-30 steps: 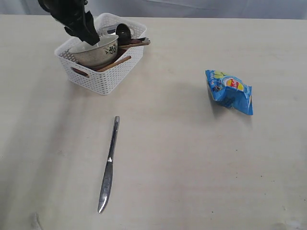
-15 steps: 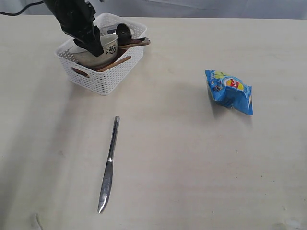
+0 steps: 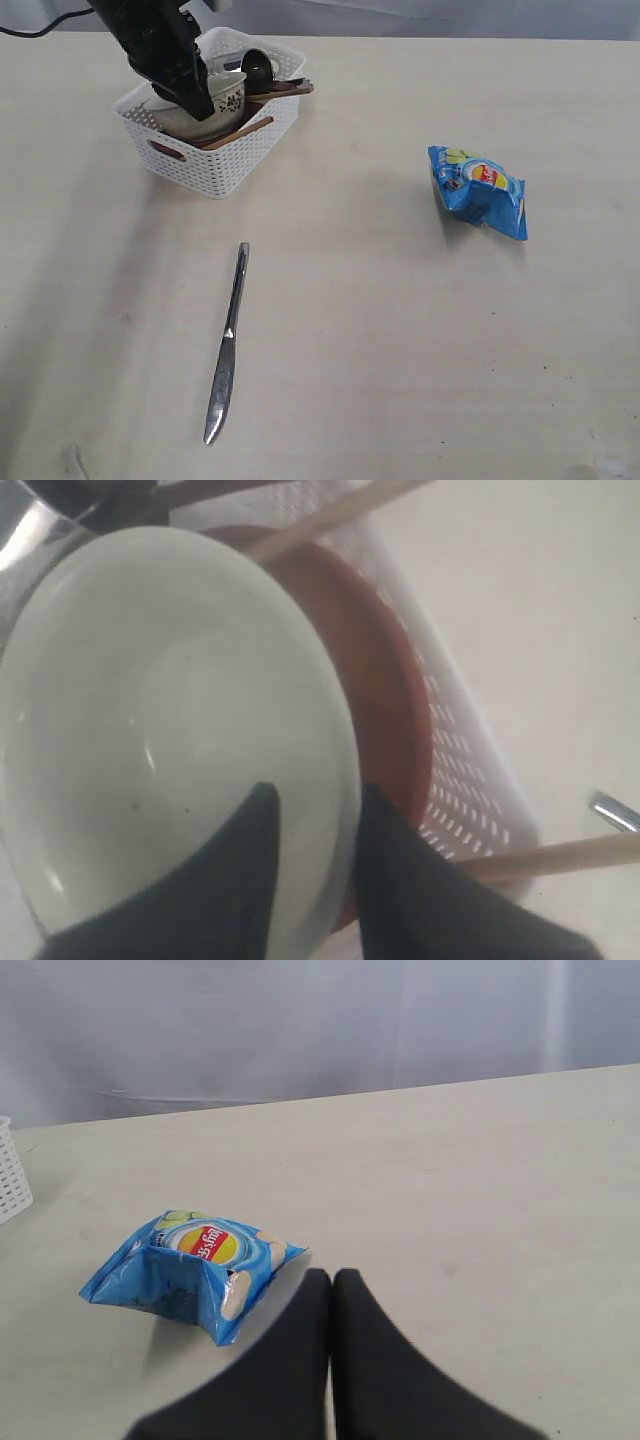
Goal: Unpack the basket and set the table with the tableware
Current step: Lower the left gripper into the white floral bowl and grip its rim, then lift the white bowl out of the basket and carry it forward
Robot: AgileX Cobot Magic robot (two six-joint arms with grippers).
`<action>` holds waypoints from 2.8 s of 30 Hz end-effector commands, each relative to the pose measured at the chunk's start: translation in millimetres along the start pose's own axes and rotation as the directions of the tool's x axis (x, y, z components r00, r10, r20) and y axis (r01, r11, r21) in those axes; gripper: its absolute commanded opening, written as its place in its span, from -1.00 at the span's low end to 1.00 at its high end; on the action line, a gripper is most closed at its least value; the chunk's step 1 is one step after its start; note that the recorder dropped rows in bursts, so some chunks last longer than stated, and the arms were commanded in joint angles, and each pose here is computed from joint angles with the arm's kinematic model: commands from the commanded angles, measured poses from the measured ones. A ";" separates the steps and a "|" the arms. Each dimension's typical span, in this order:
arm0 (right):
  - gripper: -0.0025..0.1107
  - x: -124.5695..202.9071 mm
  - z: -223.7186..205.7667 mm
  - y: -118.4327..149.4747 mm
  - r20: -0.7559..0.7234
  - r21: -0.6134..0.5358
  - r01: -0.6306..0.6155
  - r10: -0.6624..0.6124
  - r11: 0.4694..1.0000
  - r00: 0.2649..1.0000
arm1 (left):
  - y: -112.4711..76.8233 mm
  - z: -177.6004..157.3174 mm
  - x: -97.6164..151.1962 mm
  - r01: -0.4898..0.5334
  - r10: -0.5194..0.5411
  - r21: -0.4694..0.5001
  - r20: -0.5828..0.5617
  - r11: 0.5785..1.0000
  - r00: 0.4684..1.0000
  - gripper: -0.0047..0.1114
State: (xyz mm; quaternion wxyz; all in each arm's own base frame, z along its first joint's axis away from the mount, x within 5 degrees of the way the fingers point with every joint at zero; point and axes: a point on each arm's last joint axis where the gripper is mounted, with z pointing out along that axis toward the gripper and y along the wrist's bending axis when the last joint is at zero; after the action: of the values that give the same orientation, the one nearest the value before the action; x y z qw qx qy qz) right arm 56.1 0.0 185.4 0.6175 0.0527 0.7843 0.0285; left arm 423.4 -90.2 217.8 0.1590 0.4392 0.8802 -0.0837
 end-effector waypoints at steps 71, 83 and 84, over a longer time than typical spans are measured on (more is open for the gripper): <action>-0.95 0.2 0.0 0.1 0.006 -0.003 0.006 -0.006 1.000 1.000 | -115.7 -244.8 9.8 -0.103 0.197 -0.286 0.323 0.953 0.926 -0.92; -0.95 0.2 0.0 0.1 0.006 -0.003 0.006 -0.006 1.000 1.000 | -198.8 -234.5 5.0 -0.288 0.326 -0.160 0.335 0.944 0.884 -0.92; -0.95 0.2 0.0 0.1 0.006 -0.003 0.006 -0.006 1.000 1.000 | -209.2 -226.9 2.7 -0.339 0.374 -0.162 0.299 0.927 0.878 -0.92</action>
State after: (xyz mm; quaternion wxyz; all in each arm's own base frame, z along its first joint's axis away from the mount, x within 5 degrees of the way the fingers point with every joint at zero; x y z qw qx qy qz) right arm 56.1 0.0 185.4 0.6175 0.0527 0.7843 0.0285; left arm 217.0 -139.4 433.0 0.3396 0.5480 0.7597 -0.0853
